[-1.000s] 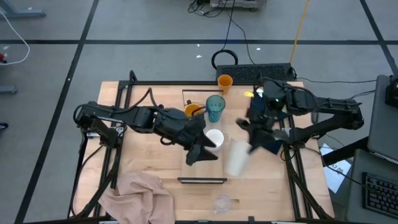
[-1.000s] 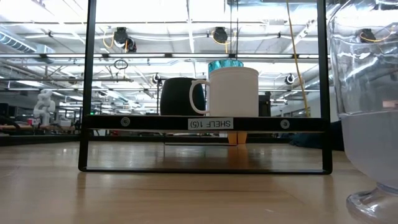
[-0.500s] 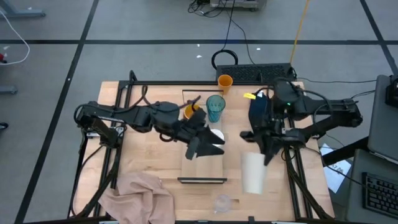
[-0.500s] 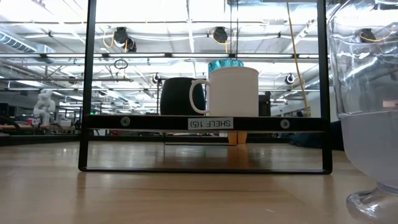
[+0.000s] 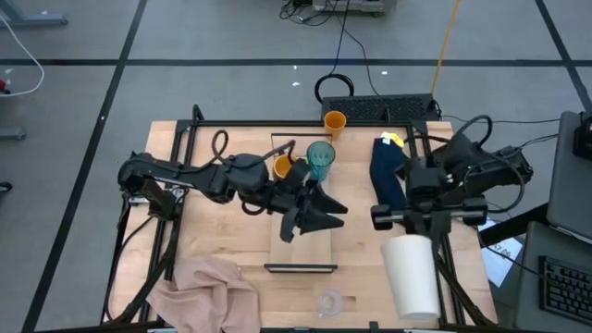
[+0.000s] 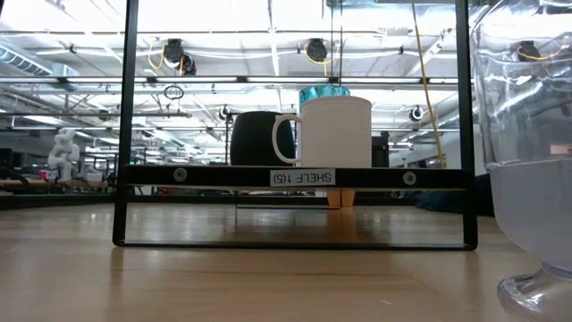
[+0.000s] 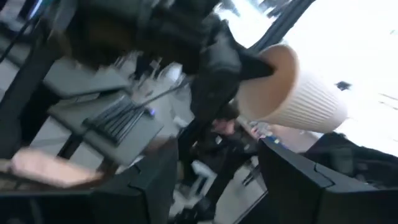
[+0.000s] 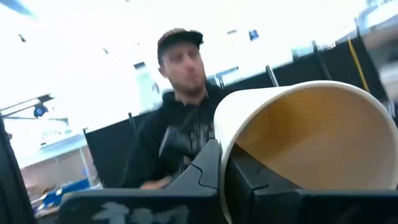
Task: Stack small to large cups/mugs on shelf
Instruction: Put the white cup on the shelf
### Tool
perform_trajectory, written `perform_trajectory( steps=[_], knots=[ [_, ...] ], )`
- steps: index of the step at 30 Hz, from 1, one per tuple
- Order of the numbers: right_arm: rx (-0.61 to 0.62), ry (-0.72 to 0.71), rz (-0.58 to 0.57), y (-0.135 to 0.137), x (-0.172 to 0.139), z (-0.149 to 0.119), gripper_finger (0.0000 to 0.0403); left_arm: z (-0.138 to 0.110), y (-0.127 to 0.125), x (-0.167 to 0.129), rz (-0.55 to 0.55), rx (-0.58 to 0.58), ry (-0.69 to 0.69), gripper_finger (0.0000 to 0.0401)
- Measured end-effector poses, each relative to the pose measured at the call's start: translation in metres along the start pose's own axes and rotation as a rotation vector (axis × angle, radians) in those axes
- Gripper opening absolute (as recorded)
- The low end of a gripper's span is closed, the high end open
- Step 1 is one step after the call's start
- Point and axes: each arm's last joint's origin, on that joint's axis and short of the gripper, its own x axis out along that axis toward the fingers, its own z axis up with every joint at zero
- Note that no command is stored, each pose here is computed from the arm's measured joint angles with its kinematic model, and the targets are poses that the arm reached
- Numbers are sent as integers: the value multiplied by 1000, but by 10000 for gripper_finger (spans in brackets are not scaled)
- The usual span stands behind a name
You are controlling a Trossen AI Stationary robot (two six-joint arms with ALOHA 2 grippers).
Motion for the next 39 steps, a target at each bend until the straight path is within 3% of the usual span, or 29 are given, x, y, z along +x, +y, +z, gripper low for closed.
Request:
perform_trajectory(
  steps=[7,11,21,27,39],
  knots=[
    [-7,-79,29,-12,16,-14,0,1,-2,8,-133,24,-50,196],
    [45,-104,-20,-37,19,-29,0,-4,3,12,-185,24,16,191],
    [60,-264,6,-76,18,-44,0,-3,-6,10,-403,52,96,191],
    [26,-313,56,-81,18,-48,0,-4,-6,10,-401,51,115,188],
    [25,-308,51,-82,18,-48,0,-4,-6,10,-397,-32,127,162]
  ],
)
